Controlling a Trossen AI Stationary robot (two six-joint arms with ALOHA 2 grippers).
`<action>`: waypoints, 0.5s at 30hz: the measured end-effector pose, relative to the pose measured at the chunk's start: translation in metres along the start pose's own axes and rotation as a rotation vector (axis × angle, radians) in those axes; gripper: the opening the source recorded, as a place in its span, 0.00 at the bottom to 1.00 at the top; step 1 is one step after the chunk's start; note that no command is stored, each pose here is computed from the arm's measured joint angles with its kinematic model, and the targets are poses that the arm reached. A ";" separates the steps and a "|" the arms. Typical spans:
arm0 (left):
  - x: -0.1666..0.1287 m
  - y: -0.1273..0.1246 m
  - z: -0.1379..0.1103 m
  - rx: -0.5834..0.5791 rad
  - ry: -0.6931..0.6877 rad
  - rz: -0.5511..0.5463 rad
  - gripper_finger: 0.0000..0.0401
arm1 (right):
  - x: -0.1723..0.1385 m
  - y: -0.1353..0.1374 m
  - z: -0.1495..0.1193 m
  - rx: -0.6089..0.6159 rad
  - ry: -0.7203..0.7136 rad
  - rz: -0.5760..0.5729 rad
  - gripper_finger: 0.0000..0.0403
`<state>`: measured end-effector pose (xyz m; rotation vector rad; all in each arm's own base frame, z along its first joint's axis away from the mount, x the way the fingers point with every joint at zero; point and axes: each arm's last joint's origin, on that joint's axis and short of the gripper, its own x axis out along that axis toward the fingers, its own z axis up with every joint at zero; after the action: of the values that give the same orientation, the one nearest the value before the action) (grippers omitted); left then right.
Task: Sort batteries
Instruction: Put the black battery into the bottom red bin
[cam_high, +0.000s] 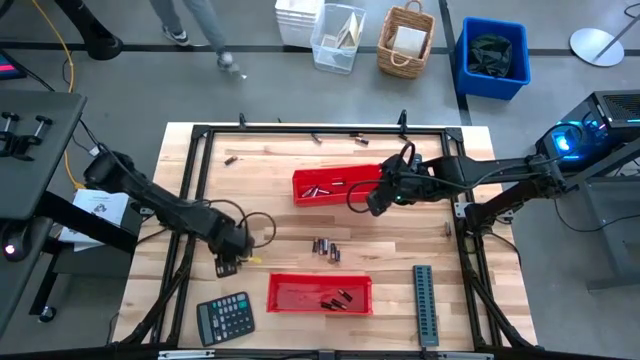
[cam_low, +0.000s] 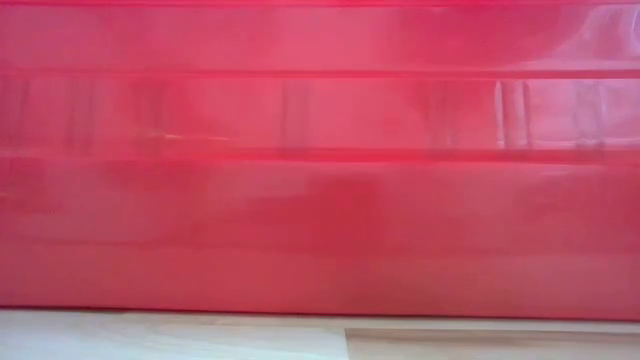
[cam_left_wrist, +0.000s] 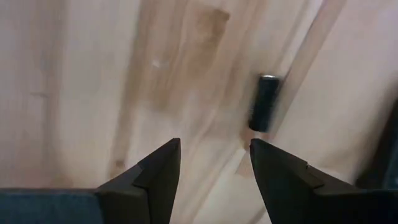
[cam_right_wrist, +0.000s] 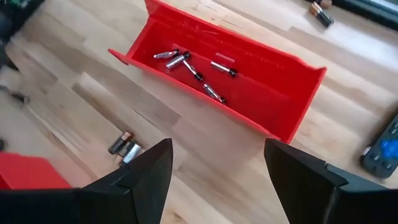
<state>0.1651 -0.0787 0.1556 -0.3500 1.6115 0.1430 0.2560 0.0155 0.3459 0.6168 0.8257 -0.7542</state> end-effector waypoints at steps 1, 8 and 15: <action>0.006 -0.002 -0.002 -0.012 -0.013 -0.026 0.46 | 0.000 0.000 0.000 0.018 0.000 0.000 0.62; 0.014 -0.032 -0.008 0.019 -0.158 -0.185 0.46 | 0.000 -0.002 -0.002 0.084 0.030 -0.010 0.62; 0.032 -0.043 -0.011 0.037 -0.166 -0.137 0.46 | 0.000 -0.003 -0.003 0.114 0.046 -0.017 0.62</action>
<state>0.1666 -0.1272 0.1301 -0.4082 1.4199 0.0363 0.2527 0.0160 0.3439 0.7318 0.8348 -0.8098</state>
